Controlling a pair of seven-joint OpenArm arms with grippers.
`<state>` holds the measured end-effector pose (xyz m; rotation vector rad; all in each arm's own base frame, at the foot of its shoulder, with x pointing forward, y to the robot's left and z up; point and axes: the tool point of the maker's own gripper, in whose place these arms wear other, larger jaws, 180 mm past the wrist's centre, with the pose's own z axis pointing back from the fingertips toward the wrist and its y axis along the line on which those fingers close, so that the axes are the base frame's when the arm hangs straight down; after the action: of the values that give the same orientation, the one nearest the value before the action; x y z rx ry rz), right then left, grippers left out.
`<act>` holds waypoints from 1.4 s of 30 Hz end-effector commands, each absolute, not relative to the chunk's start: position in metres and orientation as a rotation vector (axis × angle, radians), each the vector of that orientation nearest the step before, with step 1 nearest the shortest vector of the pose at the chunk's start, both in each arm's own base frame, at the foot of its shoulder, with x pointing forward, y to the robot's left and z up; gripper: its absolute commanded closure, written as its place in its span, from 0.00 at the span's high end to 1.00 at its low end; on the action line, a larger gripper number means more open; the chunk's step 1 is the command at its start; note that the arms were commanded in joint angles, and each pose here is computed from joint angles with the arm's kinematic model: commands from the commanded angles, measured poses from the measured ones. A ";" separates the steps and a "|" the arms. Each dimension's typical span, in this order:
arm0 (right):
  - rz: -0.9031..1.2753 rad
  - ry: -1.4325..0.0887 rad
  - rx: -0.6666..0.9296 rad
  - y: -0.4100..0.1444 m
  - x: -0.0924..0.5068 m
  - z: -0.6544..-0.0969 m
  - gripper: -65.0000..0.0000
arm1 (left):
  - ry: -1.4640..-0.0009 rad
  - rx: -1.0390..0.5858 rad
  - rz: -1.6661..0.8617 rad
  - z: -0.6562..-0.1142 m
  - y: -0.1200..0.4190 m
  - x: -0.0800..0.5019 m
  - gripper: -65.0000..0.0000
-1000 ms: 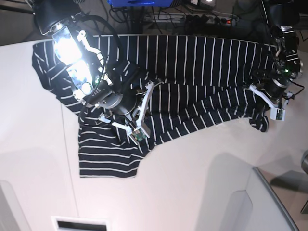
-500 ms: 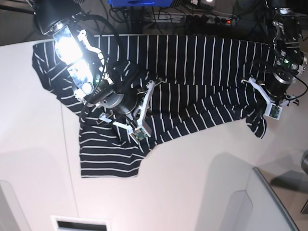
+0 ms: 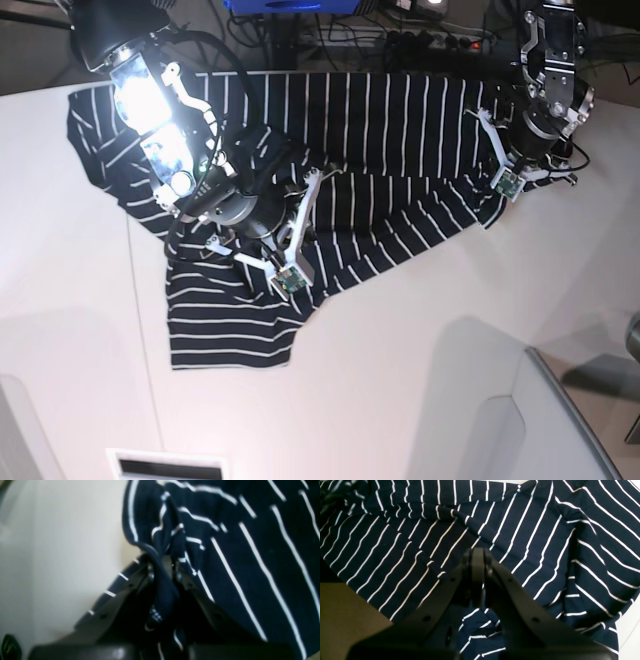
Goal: Layout the t-shirt on the table in an organized manner, then fold the t-shirt properly
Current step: 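Lower the left gripper onto the shirt edge and grasp it, then hold the grasped edge with the left gripper and pull it inward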
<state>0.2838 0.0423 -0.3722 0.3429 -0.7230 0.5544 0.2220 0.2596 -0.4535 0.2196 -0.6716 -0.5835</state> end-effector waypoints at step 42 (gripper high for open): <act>0.553 -0.773 0.355 0.046 0.293 -0.359 0.02 | -0.848 0.327 -0.592 -0.356 0.262 0.263 0.41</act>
<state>0.2839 0.0424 -0.3724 0.3433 -0.7223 0.5545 0.2533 0.2601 -0.3718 0.3003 -0.7900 -0.5808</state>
